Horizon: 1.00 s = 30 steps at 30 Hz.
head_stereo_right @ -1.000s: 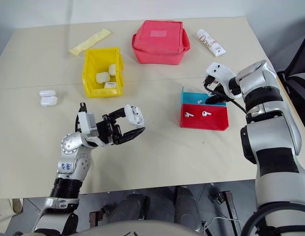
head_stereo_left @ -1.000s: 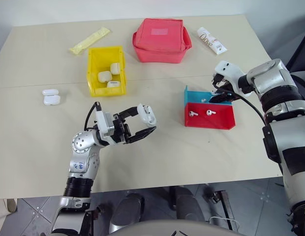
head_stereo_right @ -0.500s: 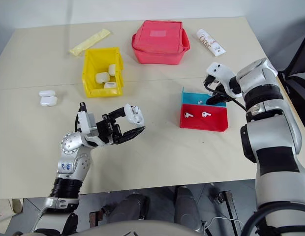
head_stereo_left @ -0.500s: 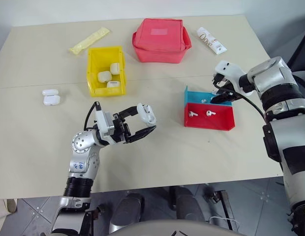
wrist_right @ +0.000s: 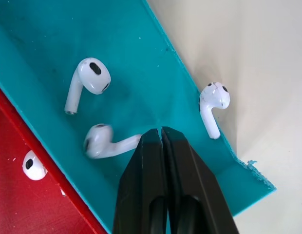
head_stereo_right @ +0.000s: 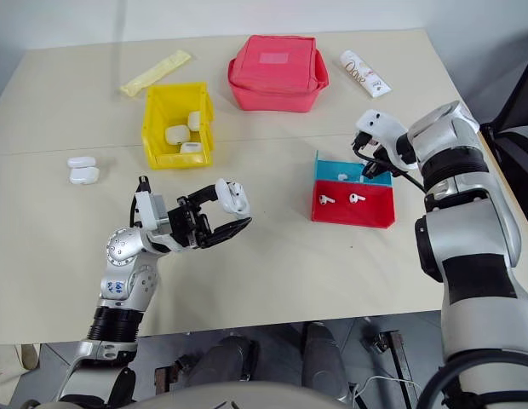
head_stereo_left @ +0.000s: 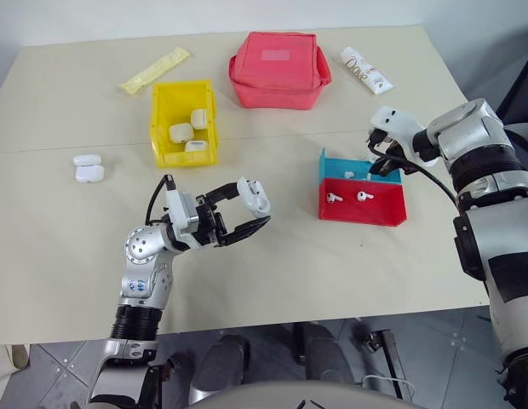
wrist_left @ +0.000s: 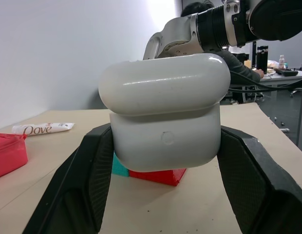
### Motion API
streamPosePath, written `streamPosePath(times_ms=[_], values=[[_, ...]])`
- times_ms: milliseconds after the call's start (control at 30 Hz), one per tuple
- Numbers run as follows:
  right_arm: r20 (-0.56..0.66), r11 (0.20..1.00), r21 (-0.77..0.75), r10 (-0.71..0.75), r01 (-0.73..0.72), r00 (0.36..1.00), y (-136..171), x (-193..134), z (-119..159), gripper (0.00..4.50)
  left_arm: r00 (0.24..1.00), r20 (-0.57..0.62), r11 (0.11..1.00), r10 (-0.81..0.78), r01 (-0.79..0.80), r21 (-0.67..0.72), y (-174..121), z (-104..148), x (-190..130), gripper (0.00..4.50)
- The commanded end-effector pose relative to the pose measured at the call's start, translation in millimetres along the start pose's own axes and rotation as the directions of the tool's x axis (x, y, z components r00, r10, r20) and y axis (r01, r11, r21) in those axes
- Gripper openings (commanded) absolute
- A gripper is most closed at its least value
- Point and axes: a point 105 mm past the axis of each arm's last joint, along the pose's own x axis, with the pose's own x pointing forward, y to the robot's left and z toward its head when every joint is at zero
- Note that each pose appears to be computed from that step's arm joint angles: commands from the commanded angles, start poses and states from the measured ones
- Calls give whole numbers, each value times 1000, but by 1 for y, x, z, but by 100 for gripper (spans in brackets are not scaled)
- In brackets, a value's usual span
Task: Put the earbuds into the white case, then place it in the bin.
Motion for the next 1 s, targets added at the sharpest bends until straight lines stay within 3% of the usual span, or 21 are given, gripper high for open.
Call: streamPosePath(times_ms=[33,467,567,800,1000], values=[[26,1000,-11,-9,10,1000,-3,-5,5,3,1000,18,999,-9,8,47,1,9,3,282],[127,982,-185,70,-46,989,3,-20,25,3,1000,19,999,-18,17,48,2,8,4,282],[131,978,-200,85,-57,988,6,-22,27,58,1000,21,999,-21,20,50,3,8,5,282],[130,984,-173,53,-30,990,5,-18,31,287,1000,22,998,-21,20,55,5,8,6,282],[122,990,-128,-43,59,992,-8,-18,27,287,1000,19,998,-15,14,56,4,9,4,282]])
